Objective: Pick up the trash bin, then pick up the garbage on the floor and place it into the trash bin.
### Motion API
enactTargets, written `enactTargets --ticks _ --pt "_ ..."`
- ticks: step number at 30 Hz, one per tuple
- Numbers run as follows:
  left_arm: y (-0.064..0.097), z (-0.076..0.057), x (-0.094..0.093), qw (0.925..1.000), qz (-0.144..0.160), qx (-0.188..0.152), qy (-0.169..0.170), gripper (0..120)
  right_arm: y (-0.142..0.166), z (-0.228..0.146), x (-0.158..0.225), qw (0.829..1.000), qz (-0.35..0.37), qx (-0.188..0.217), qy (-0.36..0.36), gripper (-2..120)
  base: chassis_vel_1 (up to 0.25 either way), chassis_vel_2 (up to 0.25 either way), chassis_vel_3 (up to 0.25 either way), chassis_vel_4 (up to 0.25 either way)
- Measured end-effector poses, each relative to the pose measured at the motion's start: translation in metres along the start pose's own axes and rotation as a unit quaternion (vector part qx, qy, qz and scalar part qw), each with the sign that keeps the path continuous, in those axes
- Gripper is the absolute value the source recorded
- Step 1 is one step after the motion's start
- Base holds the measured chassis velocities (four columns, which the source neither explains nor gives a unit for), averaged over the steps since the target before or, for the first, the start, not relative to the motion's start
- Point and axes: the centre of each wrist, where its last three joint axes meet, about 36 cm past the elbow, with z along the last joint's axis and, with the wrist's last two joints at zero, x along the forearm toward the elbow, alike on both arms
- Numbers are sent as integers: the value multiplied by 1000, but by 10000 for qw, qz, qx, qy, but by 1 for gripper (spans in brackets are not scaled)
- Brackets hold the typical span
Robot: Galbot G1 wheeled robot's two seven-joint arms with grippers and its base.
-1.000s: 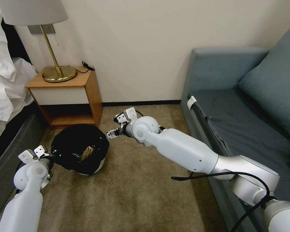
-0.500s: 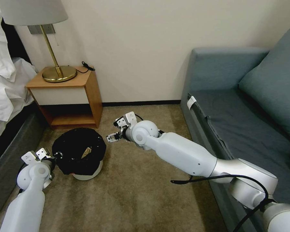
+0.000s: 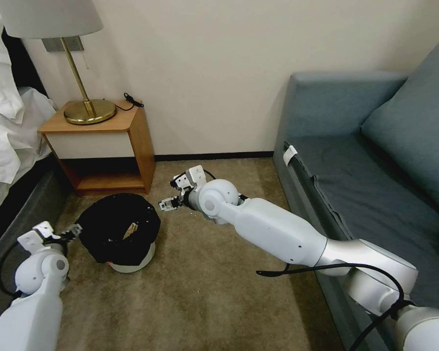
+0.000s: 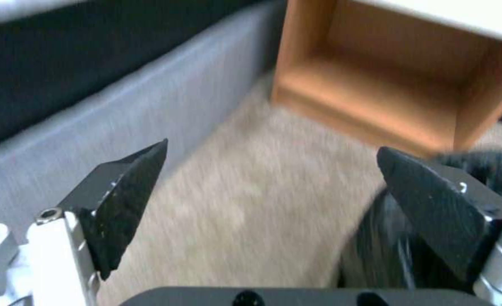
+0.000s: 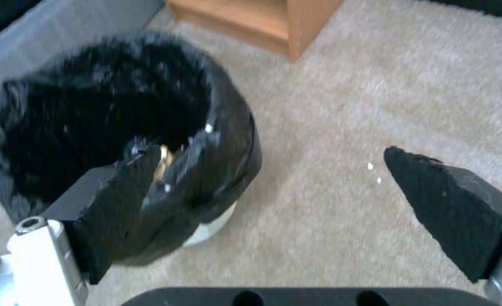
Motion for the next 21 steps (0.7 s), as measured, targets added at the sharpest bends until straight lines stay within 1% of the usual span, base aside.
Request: enactTargets --ticks 1,2,5,6,9,10,12,13,14,15,16,17,18,19,20,21 --pt "1 -4 1 9999 32 -74 -127 100 -2 -3 1 10000 23 -37 -67 100 0 0 0 0" --pt "1 -4 1 9999 32 -74 -127 100 -2 -3 1 10000 23 -37 -67 100 0 0 0 0" --pt "2 -17 4 9975 300 -375 -518 100 -12 -12 6 9994 120 -164 -284 100 0 0 0 0" --pt "2 -17 4 9975 300 -375 -518 100 -12 -12 6 9994 120 -164 -284 100 0 0 0 0" --pt "-5 -26 9 9917 729 -696 -803 100 -29 -21 14 9976 259 -339 -547 100 0 0 0 0" --pt "-5 -26 9 9917 729 -696 -803 100 -29 -21 14 9976 259 -339 -547 100 0 0 0 0" --pt "-13 -34 14 9844 1065 -1008 -978 100 -46 -23 19 9944 417 -567 -786 100 0 0 0 0" --pt "-13 -34 14 9844 1065 -1008 -978 100 -46 -23 19 9944 417 -567 -786 100 0 0 0 0" --pt "-15 -39 18 9787 1247 -1226 -1076 100 -55 -24 20 9909 511 -785 -969 100 0 0 0 0" --pt "-15 -39 18 9787 1247 -1226 -1076 100 -55 -24 20 9909 511 -785 -969 100 0 0 0 0" --pt "-16 -42 21 9746 1351 -1368 -1146 100 -59 -23 21 9877 579 -967 -1084 100 0 0 0 0" --pt "-17 -44 22 9731 1389 -1418 -1173 100 -62 -23 22 9858 612 -1069 -1139 100 0 0 0 0" --pt "-21 -51 26 9662 1562 -1615 -1267 100 -70 -21 23 9788 722 -1392 -1314 100 0 0 0 0" --pt "-21 -51 26 9662 1562 -1615 -1267 100 -70 -21 23 9788 722 -1392 -1314 100 0 0 0 0" --pt "-27 -61 31 9610 1722 -1711 -1325 100 -81 -16 25 9728 844 -1595 -1453 100 0 0 0 0" --pt "-27 -61 31 9610 1722 -1711 -1325 100 -81 -16 25 9728 844 -1595 -1453 100 0 0 0 0"
